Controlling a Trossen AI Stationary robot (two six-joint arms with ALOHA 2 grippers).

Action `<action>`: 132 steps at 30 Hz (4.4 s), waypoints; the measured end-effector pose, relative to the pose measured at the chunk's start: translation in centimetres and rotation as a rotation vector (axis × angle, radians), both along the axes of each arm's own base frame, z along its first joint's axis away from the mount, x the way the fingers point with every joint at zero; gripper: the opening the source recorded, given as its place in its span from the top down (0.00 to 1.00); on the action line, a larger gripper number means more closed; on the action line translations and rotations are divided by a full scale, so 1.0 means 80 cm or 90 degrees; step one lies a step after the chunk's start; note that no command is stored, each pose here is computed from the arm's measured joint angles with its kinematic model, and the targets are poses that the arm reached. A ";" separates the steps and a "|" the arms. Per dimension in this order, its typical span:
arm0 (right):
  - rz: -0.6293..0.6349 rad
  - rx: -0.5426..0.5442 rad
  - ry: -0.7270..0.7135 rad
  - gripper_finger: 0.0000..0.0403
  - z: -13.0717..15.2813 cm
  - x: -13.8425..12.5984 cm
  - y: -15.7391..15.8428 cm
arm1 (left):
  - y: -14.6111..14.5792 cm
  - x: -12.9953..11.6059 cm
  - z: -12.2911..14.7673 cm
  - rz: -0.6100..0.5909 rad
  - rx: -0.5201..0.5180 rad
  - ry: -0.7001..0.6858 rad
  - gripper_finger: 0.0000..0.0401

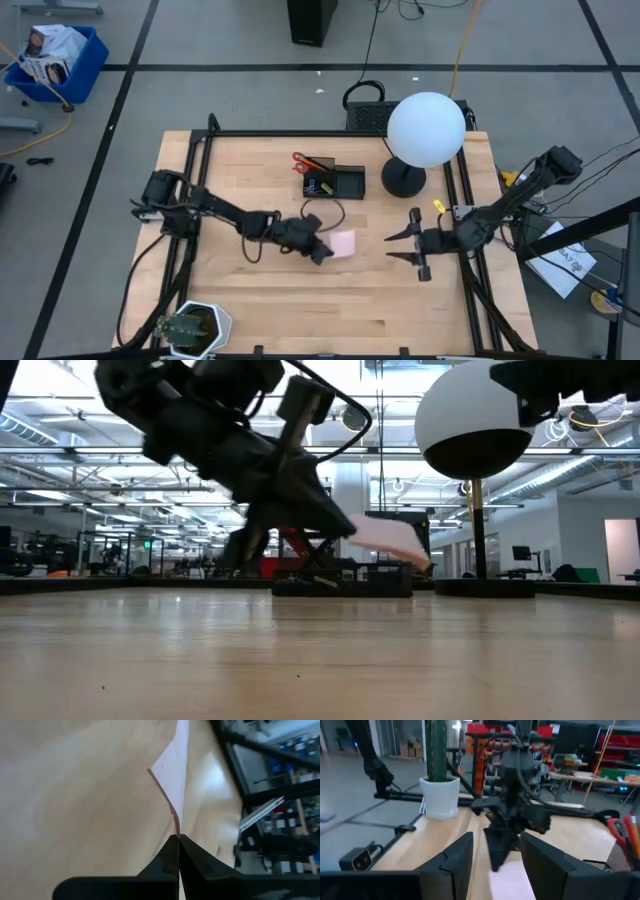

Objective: Pick and place office supplies into organizer
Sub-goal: Put the pink sticky notes into the black desk organizer

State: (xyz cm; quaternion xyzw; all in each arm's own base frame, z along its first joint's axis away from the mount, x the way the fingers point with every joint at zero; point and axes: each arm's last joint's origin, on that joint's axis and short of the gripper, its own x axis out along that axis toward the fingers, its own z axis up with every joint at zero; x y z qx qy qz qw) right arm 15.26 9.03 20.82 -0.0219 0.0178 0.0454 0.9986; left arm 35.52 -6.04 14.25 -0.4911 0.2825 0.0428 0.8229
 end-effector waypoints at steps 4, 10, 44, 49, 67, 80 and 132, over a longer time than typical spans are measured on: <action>-0.017 0.023 -0.019 0.61 -0.013 -0.018 -0.015 | 0.024 0.007 0.006 -0.003 -0.005 -0.040 1.00; -0.023 0.070 -0.062 0.62 -0.041 -0.041 -0.032 | 0.058 0.012 0.013 0.005 -0.031 -0.067 1.00; -0.129 0.485 -0.058 0.52 -0.046 -0.038 -0.045 | 0.055 0.055 0.105 -0.118 0.106 -0.108 1.00; -0.138 0.533 -0.050 0.54 -0.049 -0.034 -0.049 | 0.055 0.055 0.104 -0.114 0.113 -0.103 1.00; -0.174 0.482 0.023 0.55 -0.060 0.002 -0.048 | 0.055 0.055 0.104 -0.114 0.112 -0.105 1.00; -0.118 0.485 0.001 0.56 -0.061 0.015 -0.046 | 0.055 0.055 0.104 -0.114 0.112 -0.105 1.00; -0.282 0.007 0.120 1.00 -0.031 0.055 0.020 | -0.020 -0.033 0.114 -0.196 0.501 -0.140 0.72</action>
